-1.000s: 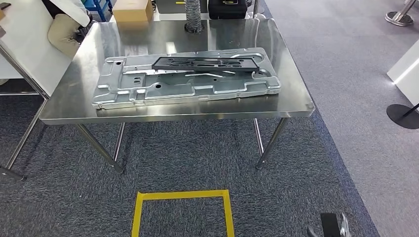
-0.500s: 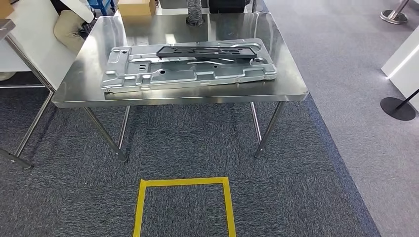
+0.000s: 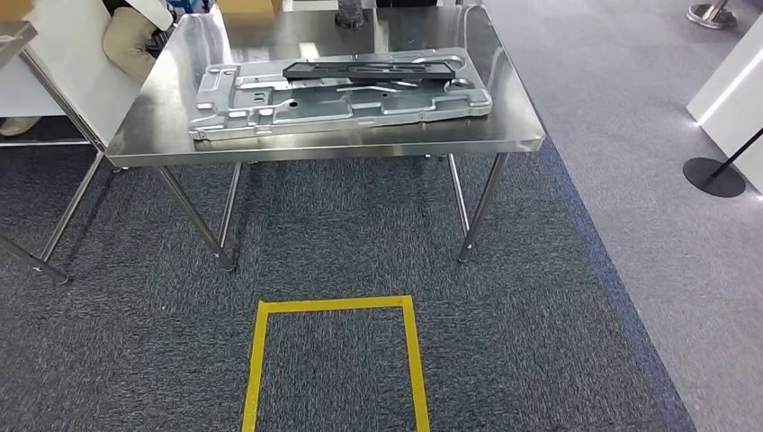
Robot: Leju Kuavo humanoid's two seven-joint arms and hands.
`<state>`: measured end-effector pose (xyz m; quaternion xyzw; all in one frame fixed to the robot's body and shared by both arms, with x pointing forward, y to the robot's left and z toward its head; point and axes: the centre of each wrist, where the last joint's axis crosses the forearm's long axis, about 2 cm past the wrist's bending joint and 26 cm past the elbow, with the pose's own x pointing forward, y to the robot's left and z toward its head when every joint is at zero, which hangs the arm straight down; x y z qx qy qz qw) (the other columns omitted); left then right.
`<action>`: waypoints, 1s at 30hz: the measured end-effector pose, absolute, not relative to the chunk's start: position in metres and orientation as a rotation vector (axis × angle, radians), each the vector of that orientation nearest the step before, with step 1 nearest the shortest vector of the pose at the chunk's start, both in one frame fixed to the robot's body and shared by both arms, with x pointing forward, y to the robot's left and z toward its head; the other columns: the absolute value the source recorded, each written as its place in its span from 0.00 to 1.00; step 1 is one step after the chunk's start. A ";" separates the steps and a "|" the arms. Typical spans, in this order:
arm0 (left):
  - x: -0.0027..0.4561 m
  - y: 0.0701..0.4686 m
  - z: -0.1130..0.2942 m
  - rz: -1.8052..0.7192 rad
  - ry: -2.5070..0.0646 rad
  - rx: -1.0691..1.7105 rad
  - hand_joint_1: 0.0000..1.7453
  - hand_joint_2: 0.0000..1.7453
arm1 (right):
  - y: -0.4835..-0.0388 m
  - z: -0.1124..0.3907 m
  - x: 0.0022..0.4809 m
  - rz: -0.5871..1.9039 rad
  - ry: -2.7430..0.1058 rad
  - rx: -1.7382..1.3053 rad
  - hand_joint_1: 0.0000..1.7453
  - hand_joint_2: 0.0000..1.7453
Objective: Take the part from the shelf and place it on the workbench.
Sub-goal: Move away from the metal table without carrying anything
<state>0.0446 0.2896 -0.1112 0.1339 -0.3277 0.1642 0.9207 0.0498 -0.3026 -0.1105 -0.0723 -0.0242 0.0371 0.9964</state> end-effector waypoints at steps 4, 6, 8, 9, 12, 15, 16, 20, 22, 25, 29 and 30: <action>0.042 0.290 -0.111 0.335 -0.663 0.279 0.00 0.00 | -0.303 -0.111 0.047 0.065 -0.037 -0.144 0.00 1.00; 0.042 0.290 -0.111 0.336 -0.661 0.283 0.00 0.00 | -0.303 -0.111 0.046 0.055 -0.036 -0.143 0.00 1.00; 0.042 0.290 -0.111 0.339 -0.653 0.286 0.00 0.00 | -0.303 -0.111 0.046 0.035 -0.041 -0.140 0.00 1.00; 0.042 0.291 -0.111 0.341 -0.646 0.288 0.00 0.00 | -0.303 -0.111 0.046 0.020 -0.046 -0.137 0.00 1.00; 0.045 0.292 -0.111 0.344 -0.619 0.292 0.00 0.00 | -0.302 -0.111 0.045 -0.035 -0.062 -0.132 0.00 1.00; 0.045 0.292 -0.111 0.347 -0.600 0.293 0.00 0.00 | -0.304 -0.111 0.046 -0.079 -0.069 -0.137 0.00 1.00; 0.045 0.292 -0.111 0.347 -0.595 0.293 0.00 0.00 | -0.304 -0.111 0.045 -0.090 -0.068 -0.139 0.00 1.00; 0.043 0.293 -0.111 0.347 -0.582 0.301 0.00 0.00 | -0.305 -0.111 0.043 -0.119 -0.060 -0.141 0.00 1.00; 0.041 0.293 -0.111 0.347 -0.578 0.302 0.00 0.00 | -0.305 -0.111 0.042 -0.127 -0.059 -0.140 0.00 1.00; 0.041 0.292 -0.111 0.347 -0.577 0.302 0.00 0.00 | -0.306 -0.111 0.042 -0.133 -0.058 -0.135 0.00 1.00; 0.042 0.293 -0.111 0.348 -0.576 0.301 0.00 0.25 | -0.306 -0.111 0.042 -0.137 -0.058 -0.123 0.00 1.00; 0.042 0.293 -0.111 0.348 -0.574 0.299 0.00 0.50 | -0.306 -0.111 0.041 -0.140 -0.057 -0.122 0.00 1.00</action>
